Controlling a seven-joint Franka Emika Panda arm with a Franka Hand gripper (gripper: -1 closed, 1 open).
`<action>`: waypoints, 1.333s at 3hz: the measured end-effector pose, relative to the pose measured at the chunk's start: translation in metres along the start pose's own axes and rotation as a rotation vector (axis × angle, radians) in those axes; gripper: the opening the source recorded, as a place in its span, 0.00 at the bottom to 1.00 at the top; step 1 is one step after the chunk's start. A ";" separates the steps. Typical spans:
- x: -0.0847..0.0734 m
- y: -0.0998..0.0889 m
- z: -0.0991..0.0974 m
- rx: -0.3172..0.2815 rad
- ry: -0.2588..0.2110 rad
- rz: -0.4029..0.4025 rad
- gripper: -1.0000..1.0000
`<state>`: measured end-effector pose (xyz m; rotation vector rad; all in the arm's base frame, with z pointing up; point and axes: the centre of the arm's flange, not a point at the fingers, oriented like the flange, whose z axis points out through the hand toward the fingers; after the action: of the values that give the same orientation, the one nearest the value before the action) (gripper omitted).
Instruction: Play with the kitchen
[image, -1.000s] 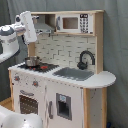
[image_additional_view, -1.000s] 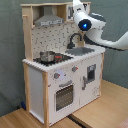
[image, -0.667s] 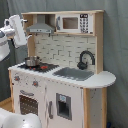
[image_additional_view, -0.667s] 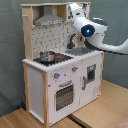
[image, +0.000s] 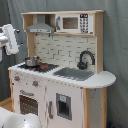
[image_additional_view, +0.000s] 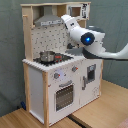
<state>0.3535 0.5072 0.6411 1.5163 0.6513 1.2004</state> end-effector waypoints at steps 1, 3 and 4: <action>0.005 0.004 0.001 0.088 0.001 -0.004 1.00; 0.006 0.008 0.016 0.278 -0.016 0.018 1.00; 0.007 0.007 0.024 0.380 -0.035 0.030 1.00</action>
<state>0.3771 0.5020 0.6513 1.8633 0.8716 1.1113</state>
